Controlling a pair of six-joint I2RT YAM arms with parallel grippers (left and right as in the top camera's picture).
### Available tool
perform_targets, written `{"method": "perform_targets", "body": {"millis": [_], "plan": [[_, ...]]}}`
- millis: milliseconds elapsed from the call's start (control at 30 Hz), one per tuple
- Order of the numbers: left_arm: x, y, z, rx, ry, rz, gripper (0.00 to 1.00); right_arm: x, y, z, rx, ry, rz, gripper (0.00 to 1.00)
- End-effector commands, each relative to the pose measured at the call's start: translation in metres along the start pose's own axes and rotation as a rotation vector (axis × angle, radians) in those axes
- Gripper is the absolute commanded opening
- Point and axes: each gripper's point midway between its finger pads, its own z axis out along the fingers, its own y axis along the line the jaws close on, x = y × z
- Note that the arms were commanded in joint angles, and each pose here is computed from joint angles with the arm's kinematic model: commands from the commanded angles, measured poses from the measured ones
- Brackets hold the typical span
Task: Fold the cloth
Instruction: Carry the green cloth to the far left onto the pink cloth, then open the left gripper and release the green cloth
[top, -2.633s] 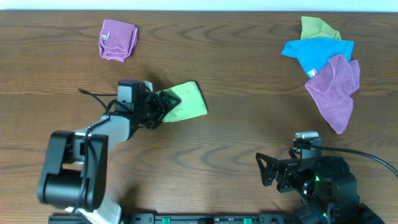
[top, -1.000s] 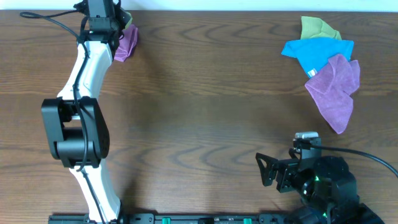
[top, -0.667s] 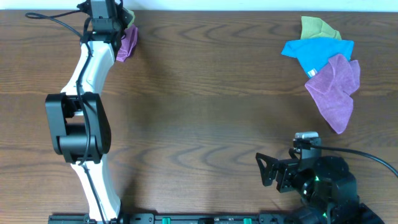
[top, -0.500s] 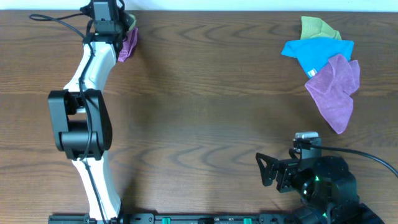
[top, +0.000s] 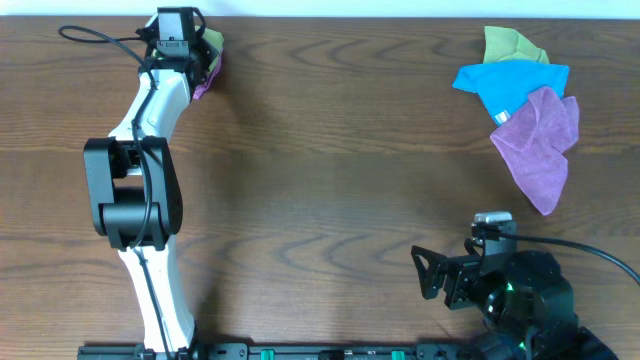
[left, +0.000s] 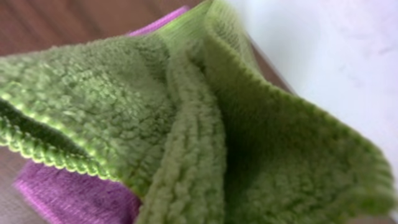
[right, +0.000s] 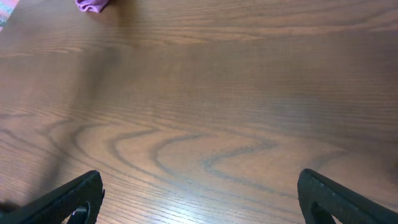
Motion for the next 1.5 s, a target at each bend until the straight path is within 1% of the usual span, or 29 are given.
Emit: {"method": "perform_targets", "body": {"millis": [0, 67, 133, 167, 267, 333, 367, 400, 433, 500, 567, 633, 667, 700, 733, 867, 1033, 1300, 1467], "plan": [[-0.005, 0.013, 0.003, -0.061, -0.014, 0.039, 0.06, 0.001, -0.003, 0.001, 0.010, 0.000, 0.016, 0.99], [-0.003, 0.021, 0.002, -0.098, -0.007, 0.046, 0.08, 0.001, -0.003, 0.001, 0.010, 0.000, 0.016, 0.99], [-0.001, 0.029, 0.001, -0.134, -0.005, 0.050, 0.15, 0.001, -0.003, 0.001, 0.010, 0.000, 0.016, 0.99], [-0.001, 0.032, 0.001, -0.150, -0.004, 0.052, 0.20, 0.001, -0.003, 0.001, 0.010, 0.000, 0.016, 0.99], [0.001, 0.038, 0.000, -0.178, 0.001, 0.061, 0.41, 0.001, -0.003, 0.001, 0.010, 0.000, 0.016, 0.99], [0.002, 0.039, 0.000, -0.183, 0.004, 0.066, 0.45, 0.001, -0.003, 0.001, 0.010, 0.000, 0.016, 0.99], [0.001, 0.040, 0.000, -0.185, 0.003, 0.068, 0.49, 0.001, -0.003, 0.001, 0.010, 0.000, 0.016, 0.99], [0.001, 0.040, 0.000, -0.185, 0.003, 0.078, 0.59, 0.001, -0.003, 0.001, 0.010, 0.000, 0.016, 0.99], [0.001, 0.039, -0.001, -0.185, 0.004, 0.086, 0.65, 0.001, -0.003, 0.001, 0.010, 0.000, 0.016, 0.99], [0.001, 0.040, -0.001, -0.188, 0.008, 0.113, 0.68, 0.001, -0.003, 0.001, 0.010, 0.000, 0.016, 0.99], [0.000, 0.041, -0.002, -0.190, 0.012, 0.148, 0.75, 0.001, -0.003, 0.001, 0.010, 0.000, 0.016, 0.99], [-0.001, 0.044, -0.005, -0.197, 0.020, 0.172, 0.86, 0.001, -0.003, 0.001, 0.010, 0.000, 0.016, 0.99], [-0.001, 0.045, -0.006, -0.202, 0.024, 0.179, 0.95, 0.001, -0.003, 0.001, 0.010, 0.000, 0.016, 0.99], [-0.002, 0.047, -0.009, -0.208, 0.029, 0.184, 0.98, 0.001, -0.003, 0.001, 0.010, 0.000, 0.016, 0.99], [-0.001, 0.048, -0.011, -0.213, 0.035, 0.186, 0.95, 0.001, -0.003, 0.001, 0.010, 0.000, 0.016, 0.99], [-0.007, 0.049, -0.024, -0.221, 0.038, 0.187, 0.95, 0.001, -0.003, 0.001, 0.010, 0.000, 0.016, 0.99], [-0.021, 0.039, -0.045, -0.201, 0.018, 0.230, 0.95, 0.001, -0.003, 0.001, 0.010, 0.000, 0.016, 0.99], [-0.048, 0.017, -0.090, -0.147, -0.054, 0.253, 0.95, 0.001, -0.003, 0.001, 0.010, 0.000, 0.016, 0.99], [-0.054, 0.012, -0.119, -0.131, -0.054, 0.252, 0.95, 0.001, -0.003, 0.001, 0.010, 0.000, 0.016, 0.99]]}}
